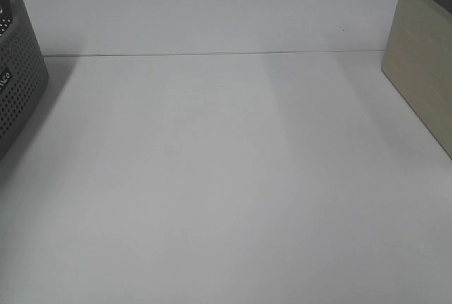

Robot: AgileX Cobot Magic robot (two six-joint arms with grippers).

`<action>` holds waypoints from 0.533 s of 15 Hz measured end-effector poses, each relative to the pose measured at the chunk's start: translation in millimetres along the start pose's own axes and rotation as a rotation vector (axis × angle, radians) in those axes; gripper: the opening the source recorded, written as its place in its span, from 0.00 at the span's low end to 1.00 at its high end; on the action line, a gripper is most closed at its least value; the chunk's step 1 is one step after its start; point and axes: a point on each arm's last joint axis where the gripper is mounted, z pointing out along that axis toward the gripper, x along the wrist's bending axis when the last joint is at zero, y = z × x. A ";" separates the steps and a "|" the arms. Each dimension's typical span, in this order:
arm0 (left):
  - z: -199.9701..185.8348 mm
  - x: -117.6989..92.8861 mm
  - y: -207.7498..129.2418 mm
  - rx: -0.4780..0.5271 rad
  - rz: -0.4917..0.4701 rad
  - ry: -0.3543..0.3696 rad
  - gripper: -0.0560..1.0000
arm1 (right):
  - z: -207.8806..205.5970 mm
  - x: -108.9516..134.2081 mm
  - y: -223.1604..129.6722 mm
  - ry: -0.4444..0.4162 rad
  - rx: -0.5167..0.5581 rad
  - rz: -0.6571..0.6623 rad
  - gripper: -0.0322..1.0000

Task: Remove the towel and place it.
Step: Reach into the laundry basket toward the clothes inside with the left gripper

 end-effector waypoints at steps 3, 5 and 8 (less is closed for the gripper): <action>21.8 -4.5 -1.0 0.049 0.069 -0.040 0.98 | 0.0 0.0 0.0 0.000 0.000 0.000 0.77; 41.6 -9.7 -1.2 0.083 0.117 -0.079 0.96 | 0.0 0.0 0.0 0.000 0.000 0.000 0.77; 65.9 -17.7 -0.5 0.113 0.168 -0.130 0.92 | 0.0 0.0 0.0 0.000 0.000 0.000 0.77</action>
